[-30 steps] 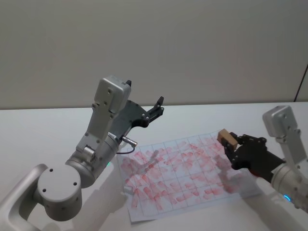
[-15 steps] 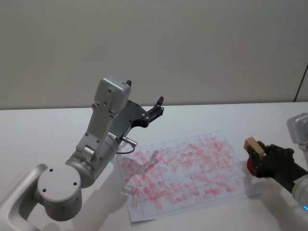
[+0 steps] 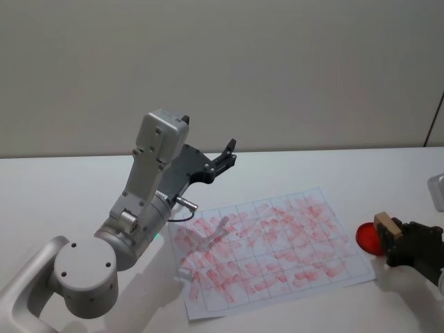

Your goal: Use the one hand to pick up the stamp and affix it onto the A4 paper.

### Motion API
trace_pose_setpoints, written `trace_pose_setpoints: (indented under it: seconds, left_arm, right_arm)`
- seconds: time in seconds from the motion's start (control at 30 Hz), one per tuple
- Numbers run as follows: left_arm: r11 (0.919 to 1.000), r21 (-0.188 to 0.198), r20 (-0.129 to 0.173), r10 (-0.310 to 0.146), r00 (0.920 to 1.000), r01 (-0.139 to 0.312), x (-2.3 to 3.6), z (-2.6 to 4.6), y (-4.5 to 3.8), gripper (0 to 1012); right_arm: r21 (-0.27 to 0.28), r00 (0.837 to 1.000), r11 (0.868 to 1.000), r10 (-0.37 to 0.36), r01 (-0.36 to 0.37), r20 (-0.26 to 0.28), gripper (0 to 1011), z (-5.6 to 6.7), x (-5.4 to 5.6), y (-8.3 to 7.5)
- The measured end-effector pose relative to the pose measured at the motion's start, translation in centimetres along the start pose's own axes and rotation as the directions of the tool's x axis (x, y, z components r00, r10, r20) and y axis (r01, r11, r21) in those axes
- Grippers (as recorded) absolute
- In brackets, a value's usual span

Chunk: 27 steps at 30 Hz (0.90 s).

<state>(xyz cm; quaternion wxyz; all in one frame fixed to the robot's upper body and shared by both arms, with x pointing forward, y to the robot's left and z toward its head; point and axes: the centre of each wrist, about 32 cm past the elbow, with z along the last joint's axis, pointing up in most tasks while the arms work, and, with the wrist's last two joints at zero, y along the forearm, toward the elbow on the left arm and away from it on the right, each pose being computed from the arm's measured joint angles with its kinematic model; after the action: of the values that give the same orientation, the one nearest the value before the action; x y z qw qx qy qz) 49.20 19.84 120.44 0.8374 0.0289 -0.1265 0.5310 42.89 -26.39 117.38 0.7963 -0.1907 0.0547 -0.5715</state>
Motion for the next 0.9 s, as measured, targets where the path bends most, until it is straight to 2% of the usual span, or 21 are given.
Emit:
trace_pose_setpoints:
  seconds: [0.47,0.57,0.6,0.7,0.73,0.9]
  left_arm:
    - [1.0000,0.000,0.000,0.000,1.0000,0.000,0.00,0.00,0.00,1001]
    - [1.0000,0.000,0.000,0.000,1.0000,0.000,0.00,0.00,0.00,1001]
    - [1.0000,0.000,0.000,0.000,1.0000,0.000,0.00,0.00,0.00,1001]
    - [1.0000,0.000,0.000,0.000,1.0000,0.000,0.00,0.00,0.00,1001]
    - [1.0000,0.000,0.000,0.000,1.0000,0.000,0.00,0.00,0.00,1001]
    - [1.0000,0.000,0.000,0.000,1.0000,0.000,0.00,0.00,0.00,1001]
  right_arm:
    - [-0.036,1.000,0.999,-0.002,0.002,0.007,227,0.02,0.84,0.49]
    - [-0.040,1.000,0.999,-0.002,0.003,0.008,304,0.01,0.92,0.54]
    - [-0.041,1.000,0.999,-0.003,0.003,0.008,360,0.01,0.94,0.55]
    - [-0.044,1.000,0.999,-0.002,0.003,0.009,422,0.01,1.00,0.59]
    - [-0.044,1.000,0.999,-0.002,0.003,0.009,491,0.01,1.01,0.60]
    - [-0.048,1.000,0.999,-0.003,0.003,0.010,622,0.01,1.09,0.65]
